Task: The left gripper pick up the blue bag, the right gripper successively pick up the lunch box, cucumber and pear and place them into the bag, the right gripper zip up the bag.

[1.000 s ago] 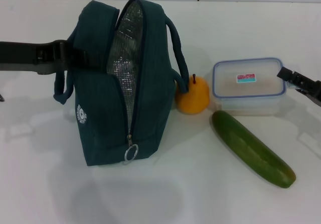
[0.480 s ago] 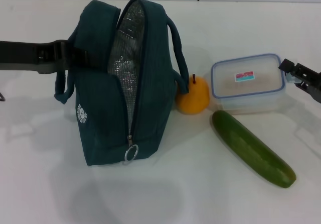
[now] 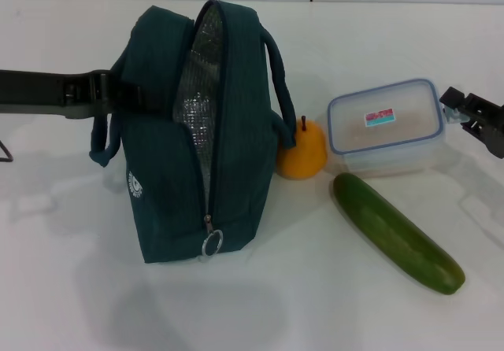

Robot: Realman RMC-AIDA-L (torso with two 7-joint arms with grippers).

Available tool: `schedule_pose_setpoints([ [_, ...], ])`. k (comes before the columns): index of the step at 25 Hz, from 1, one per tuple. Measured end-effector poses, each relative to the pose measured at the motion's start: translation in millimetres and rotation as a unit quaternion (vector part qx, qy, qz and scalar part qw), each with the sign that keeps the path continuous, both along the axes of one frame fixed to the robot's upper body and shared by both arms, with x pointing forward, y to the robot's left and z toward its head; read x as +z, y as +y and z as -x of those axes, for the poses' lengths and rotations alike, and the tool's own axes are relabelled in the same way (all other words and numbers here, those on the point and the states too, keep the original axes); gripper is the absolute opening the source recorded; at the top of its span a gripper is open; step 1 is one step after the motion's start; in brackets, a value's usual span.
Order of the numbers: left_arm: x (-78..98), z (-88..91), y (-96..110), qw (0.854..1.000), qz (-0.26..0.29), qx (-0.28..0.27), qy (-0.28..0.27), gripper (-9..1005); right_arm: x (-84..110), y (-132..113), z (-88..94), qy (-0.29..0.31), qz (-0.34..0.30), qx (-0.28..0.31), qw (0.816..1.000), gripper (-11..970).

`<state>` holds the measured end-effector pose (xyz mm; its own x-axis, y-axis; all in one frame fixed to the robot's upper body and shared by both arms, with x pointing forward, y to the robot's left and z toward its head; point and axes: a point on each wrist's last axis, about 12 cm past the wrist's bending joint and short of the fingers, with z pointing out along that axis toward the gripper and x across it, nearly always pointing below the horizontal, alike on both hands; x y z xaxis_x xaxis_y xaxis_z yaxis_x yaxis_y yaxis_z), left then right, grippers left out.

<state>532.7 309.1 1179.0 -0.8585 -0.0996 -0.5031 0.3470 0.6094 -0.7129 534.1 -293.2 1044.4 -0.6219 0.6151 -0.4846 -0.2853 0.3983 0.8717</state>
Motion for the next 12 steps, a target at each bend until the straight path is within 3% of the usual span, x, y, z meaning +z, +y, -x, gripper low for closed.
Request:
schedule_pose_setpoints([
  [4, 0.0, -0.6, 0.3, 1.000, -0.001, 0.001, -0.004, 31, -2.2, -0.2, 2.0, 0.006, -0.009, -0.008, 1.000, 464],
  [12, 0.7, -2.4, -2.5, 1.000, -0.001, -0.004, -0.009, 31, -4.4, 0.1, 3.6, 0.013, -0.023, -0.019, 0.999, 90],
])
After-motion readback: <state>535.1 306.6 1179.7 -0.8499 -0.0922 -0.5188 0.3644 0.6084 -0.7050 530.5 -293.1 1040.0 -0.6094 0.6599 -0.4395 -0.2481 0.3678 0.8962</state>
